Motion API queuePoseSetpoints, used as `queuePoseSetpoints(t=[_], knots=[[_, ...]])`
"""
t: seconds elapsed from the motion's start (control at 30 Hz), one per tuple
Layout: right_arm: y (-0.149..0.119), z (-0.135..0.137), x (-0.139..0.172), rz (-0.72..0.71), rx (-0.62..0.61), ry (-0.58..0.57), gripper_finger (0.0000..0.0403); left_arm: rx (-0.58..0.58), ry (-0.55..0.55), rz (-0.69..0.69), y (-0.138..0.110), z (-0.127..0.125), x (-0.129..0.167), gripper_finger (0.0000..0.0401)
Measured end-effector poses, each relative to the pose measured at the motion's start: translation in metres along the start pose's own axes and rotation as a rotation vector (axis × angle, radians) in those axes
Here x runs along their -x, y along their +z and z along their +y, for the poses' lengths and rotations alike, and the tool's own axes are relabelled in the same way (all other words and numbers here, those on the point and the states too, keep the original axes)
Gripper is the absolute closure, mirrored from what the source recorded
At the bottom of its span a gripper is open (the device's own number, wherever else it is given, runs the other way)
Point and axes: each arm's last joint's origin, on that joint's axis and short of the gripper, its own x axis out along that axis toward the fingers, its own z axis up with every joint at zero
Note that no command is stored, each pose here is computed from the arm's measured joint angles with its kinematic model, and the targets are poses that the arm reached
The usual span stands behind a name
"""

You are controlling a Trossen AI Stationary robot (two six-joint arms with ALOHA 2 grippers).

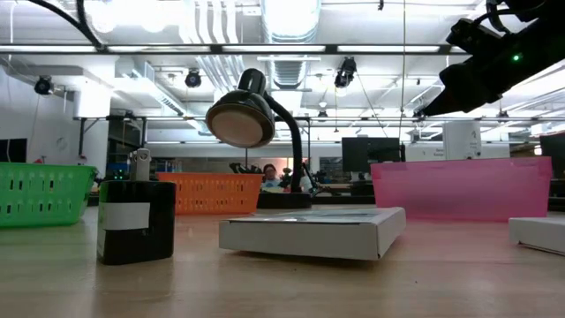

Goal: Pick and place items into bin
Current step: Put the black charger cable into the pink bin

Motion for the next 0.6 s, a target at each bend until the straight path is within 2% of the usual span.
queuePoseSetpoints(t=[0.2, 0.37, 0.6], knots=[[0.0, 0.0, 0.0, 0.0, 0.007, 0.0, 0.0303, 0.034, -0.037, -0.05, 0.0, 0.001, -0.003, 0.0249], [0.0, 0.0, 0.0, 0.0, 0.009, 0.0, 0.0305, 0.01, -0.176, -0.213, 0.003, -0.001, -0.004, 0.0249], [0.0, 0.0, 0.0, 0.001, 0.012, 0.0, 0.0304, 0.005, -0.164, -0.227, -0.003, 0.001, -0.011, 0.0249]])
